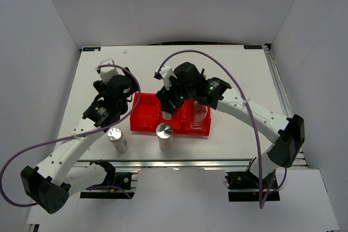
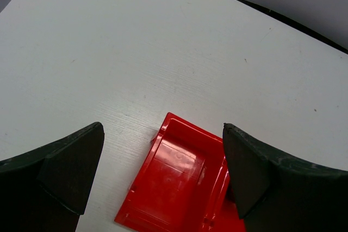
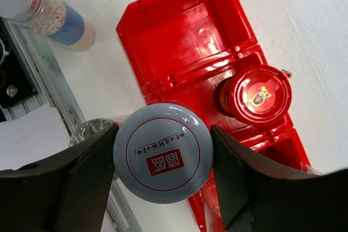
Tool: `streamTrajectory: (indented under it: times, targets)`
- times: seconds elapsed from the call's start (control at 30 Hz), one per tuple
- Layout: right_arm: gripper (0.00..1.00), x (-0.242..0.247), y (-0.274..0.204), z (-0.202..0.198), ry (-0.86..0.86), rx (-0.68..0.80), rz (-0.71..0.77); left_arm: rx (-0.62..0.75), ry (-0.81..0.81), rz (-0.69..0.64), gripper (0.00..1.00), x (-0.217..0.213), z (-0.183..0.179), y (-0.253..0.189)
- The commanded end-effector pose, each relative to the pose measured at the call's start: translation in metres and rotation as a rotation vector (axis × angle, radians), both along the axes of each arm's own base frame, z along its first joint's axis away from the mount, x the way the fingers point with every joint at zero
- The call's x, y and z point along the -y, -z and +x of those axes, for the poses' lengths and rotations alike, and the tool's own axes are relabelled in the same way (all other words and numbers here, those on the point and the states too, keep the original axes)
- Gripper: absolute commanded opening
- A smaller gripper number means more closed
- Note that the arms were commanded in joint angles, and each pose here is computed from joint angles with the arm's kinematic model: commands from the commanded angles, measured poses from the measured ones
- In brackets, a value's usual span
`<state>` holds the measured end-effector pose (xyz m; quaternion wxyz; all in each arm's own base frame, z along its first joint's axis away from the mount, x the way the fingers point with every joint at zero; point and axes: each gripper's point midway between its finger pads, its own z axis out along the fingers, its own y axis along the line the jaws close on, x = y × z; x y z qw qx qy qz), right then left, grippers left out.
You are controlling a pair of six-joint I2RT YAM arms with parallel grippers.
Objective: Organize the condiment bottles
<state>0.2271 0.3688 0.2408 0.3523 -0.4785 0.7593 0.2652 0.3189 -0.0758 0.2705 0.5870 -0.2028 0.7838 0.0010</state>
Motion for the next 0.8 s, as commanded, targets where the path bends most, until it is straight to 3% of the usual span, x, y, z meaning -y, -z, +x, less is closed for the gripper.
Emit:
streamTrajectory:
  times: [0.0, 0.77]
  targets:
    - [0.00, -0.023, -0.041, 0.016, 0.030, 0.089, 0.160, 0.015, 0.011, -0.006, 0.98, 0.000, -0.001, -0.003]
    - [0.00, -0.018, 0.048, 0.026, 0.157, 0.015, 0.036, -0.006, 0.014, 0.010, 0.98, 0.002, 0.002, 0.003]
